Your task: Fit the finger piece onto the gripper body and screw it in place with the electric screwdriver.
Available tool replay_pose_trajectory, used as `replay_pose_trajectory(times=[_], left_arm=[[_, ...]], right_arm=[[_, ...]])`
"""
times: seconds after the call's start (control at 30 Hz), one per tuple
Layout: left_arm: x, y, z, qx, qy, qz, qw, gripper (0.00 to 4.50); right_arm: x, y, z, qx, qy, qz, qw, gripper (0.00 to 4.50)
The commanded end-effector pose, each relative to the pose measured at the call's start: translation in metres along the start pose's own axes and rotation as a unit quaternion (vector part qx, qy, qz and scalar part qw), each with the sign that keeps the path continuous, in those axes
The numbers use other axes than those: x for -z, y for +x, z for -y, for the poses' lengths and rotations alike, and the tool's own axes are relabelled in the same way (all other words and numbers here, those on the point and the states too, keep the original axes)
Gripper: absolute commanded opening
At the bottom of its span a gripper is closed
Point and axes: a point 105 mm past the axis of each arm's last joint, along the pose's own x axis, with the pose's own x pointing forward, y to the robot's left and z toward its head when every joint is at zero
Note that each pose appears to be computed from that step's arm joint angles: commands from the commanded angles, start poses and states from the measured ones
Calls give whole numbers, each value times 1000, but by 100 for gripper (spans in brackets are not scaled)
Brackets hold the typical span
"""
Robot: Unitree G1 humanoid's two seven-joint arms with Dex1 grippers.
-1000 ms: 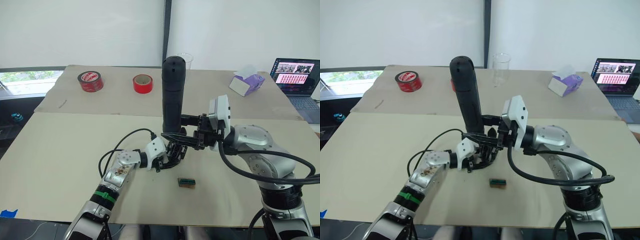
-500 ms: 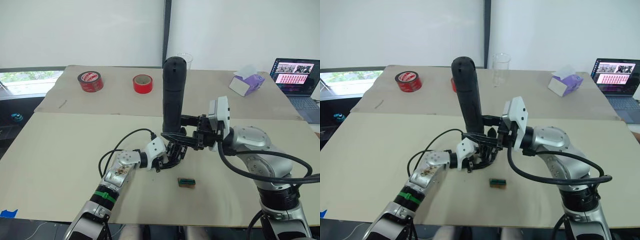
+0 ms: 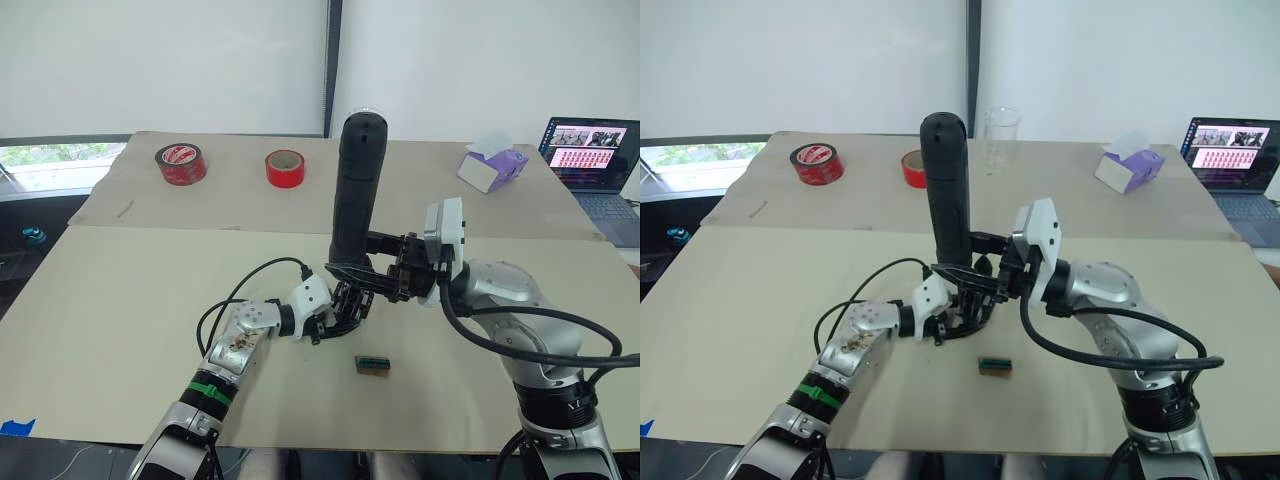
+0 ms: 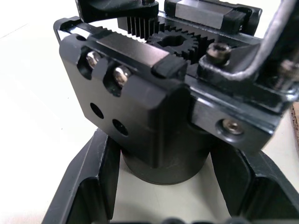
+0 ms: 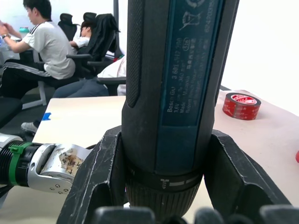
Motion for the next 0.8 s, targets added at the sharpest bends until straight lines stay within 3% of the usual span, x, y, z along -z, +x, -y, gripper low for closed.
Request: replay_pose_trajectory(times=[0.03, 0.8], left_arm=[[31, -1, 14, 21, -43, -49, 998, 229], [31, -3, 12, 16, -45, -50, 998, 229]], right_arm=[[11, 0, -1, 8, 17, -9, 1000, 193], [54, 0, 4, 47, 54, -60, 996, 193]])
